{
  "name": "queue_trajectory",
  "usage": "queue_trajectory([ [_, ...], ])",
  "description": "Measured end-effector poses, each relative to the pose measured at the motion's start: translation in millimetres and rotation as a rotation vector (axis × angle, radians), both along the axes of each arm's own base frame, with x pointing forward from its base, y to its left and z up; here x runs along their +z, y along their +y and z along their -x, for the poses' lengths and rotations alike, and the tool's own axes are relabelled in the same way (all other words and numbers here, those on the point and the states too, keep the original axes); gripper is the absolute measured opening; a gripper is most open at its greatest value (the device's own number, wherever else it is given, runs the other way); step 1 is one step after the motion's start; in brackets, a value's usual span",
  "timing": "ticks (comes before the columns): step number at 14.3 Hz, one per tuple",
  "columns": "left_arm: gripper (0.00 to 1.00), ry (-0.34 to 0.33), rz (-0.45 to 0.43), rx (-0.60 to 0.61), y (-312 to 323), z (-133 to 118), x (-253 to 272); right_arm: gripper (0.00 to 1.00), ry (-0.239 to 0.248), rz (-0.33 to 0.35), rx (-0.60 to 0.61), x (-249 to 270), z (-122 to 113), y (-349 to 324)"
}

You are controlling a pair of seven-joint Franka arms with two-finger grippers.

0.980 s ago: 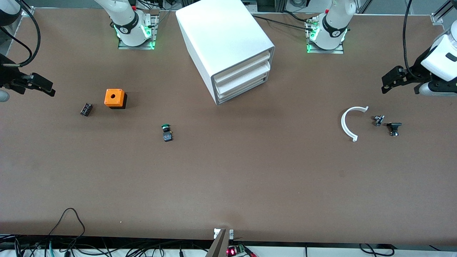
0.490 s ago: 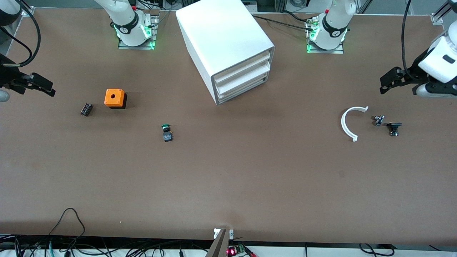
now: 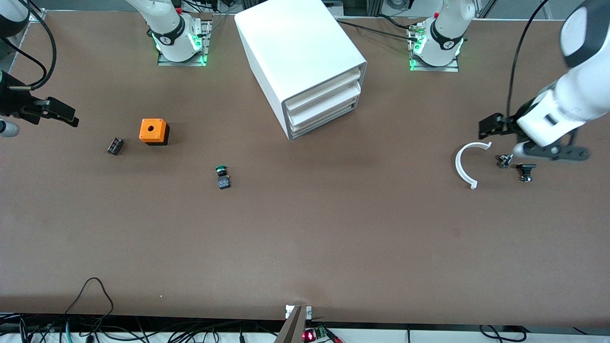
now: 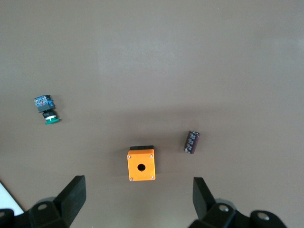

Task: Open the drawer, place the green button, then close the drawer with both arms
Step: 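Reach the left gripper to the drawer handle while the right gripper reaches the switch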

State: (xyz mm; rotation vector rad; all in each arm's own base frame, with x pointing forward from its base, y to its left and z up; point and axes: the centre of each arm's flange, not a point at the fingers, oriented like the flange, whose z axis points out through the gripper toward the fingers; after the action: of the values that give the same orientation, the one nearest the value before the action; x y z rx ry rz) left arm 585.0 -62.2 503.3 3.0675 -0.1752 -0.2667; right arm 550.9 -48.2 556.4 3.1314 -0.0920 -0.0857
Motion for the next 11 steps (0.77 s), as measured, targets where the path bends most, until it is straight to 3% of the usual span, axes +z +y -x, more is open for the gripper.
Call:
queue_trajectory([
  [3,1.0,0.203,0.195,-0.035,-65,-7,-98,1.0,0.022,-0.038,-0.006,-20,-10,5],
  [6,1.0,0.445,0.559,-0.022,-117,5,-223,1.0,0.054,-0.041,0.021,-52,-25,22],
  [9,1.0,0.547,0.84,-0.04,-154,45,-309,1.0,0.057,-0.036,0.086,-75,-38,61],
  [11,1.0,0.561,0.904,-0.061,-186,80,-334,1.0,0.059,-0.032,0.122,-91,-44,83],
])
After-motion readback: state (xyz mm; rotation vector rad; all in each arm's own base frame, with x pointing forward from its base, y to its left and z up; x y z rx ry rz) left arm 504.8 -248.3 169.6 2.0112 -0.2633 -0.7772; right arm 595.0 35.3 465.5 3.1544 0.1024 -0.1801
